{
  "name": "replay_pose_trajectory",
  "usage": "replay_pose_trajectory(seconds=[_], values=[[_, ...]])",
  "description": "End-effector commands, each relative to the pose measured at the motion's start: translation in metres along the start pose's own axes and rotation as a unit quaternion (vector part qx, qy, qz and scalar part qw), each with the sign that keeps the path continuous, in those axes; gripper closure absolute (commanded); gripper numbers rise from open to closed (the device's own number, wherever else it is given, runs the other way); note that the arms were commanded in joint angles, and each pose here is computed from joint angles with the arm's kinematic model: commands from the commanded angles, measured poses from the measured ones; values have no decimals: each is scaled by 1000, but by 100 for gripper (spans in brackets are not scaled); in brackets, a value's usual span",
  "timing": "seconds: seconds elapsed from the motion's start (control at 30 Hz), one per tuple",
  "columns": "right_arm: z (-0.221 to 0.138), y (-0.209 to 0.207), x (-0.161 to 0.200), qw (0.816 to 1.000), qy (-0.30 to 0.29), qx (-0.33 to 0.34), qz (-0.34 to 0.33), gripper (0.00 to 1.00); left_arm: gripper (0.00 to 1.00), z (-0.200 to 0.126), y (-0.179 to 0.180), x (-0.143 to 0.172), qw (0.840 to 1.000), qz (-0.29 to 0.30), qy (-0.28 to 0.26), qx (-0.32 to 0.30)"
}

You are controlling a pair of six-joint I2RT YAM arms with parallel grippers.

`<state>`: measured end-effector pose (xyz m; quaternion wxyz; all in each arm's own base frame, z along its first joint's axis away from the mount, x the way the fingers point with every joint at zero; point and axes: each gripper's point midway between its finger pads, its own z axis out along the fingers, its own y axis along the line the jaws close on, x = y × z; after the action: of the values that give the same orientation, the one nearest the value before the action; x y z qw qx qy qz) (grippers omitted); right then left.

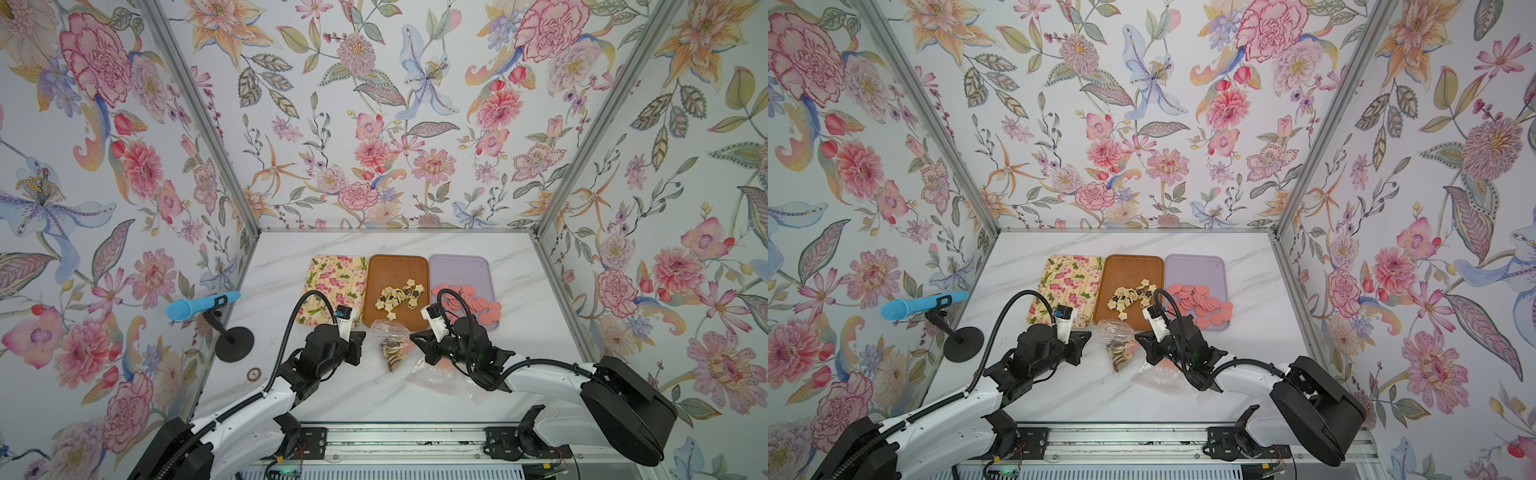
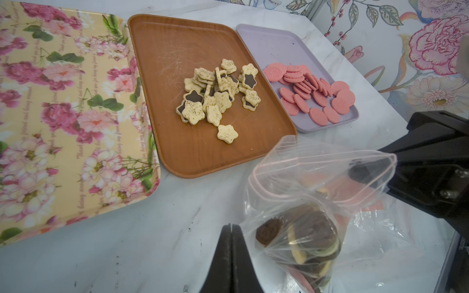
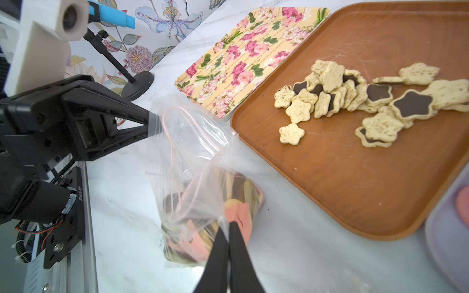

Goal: Pour cookies out of the ziploc bag
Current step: Open the ziploc bag at the center of the board, then adjust the ziploc bag at the center of the board.

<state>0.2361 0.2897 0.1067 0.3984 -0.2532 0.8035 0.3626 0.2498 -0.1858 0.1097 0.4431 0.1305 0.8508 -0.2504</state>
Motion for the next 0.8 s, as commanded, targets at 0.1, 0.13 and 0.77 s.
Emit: replay_pose_trajectory(seconds=[0.1, 0.13, 0.77], values=[[-3, -19, -13, 999, -16, 41, 10, 54, 100, -7, 16, -3, 999, 13, -15, -29], [-6, -21, -14, 999, -18, 47, 11, 49, 100, -7, 15, -3, 999, 14, -15, -25], [37, 65, -82, 992, 12, -114, 55, 41, 100, -24, -18, -29, 997, 32, -64, 35]])
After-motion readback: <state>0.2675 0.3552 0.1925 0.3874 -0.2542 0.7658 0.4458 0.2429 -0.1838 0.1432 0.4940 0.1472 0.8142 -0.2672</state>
